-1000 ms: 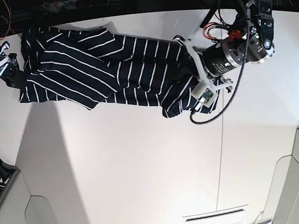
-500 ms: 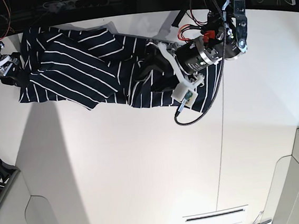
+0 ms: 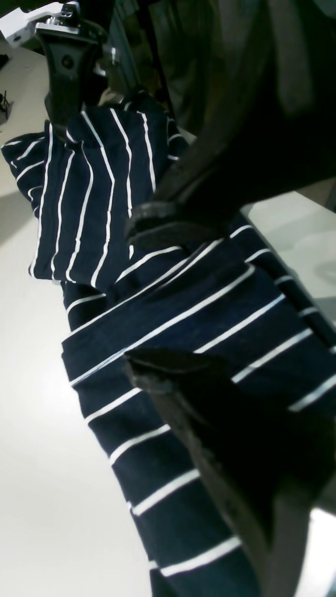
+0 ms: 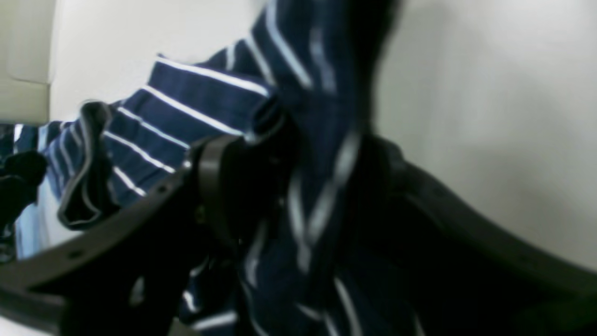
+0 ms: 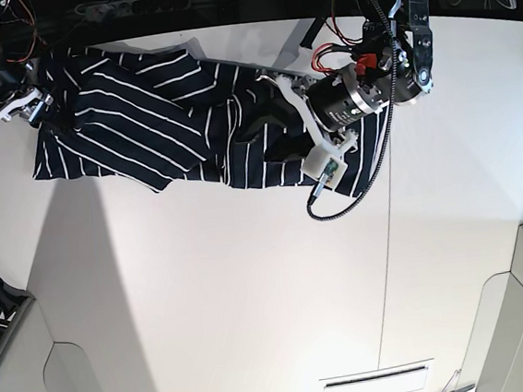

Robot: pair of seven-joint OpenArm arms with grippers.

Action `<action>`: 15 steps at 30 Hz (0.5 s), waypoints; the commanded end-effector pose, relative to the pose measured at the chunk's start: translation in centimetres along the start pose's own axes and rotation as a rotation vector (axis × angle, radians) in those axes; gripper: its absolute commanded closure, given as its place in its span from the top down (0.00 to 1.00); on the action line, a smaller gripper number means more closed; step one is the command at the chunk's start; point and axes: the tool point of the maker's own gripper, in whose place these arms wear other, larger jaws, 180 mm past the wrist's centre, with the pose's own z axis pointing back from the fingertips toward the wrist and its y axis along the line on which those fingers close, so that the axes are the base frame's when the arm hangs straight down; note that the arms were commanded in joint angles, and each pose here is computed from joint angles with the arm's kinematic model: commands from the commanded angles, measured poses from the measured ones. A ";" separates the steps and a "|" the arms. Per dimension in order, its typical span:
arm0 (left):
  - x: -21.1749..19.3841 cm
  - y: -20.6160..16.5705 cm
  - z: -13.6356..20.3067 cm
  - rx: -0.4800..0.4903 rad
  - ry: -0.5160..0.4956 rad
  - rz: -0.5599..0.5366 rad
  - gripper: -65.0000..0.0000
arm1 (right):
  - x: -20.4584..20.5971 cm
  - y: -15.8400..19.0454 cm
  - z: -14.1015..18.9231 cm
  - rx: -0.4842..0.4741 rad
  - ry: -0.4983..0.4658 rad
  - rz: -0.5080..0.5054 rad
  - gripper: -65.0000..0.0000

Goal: Fold the T-shirt properly
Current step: 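Fold the strip's end over toward the right gripper with the left gripper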

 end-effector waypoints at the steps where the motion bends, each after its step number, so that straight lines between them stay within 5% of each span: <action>1: 1.5 -0.5 0.1 -0.018 -0.054 -0.009 0.58 | 0.4 0.5 -0.1 0.020 -0.007 0.015 0.57; 11: 1.3 -0.4 0.1 -0.018 -0.042 -0.009 0.58 | -2.1 2.3 -2.2 0.084 0.080 0.016 0.55; 15: 0.9 -0.6 0.1 -0.024 -0.020 -0.004 0.57 | -2.2 2.2 -2.1 0.082 0.083 0.016 0.16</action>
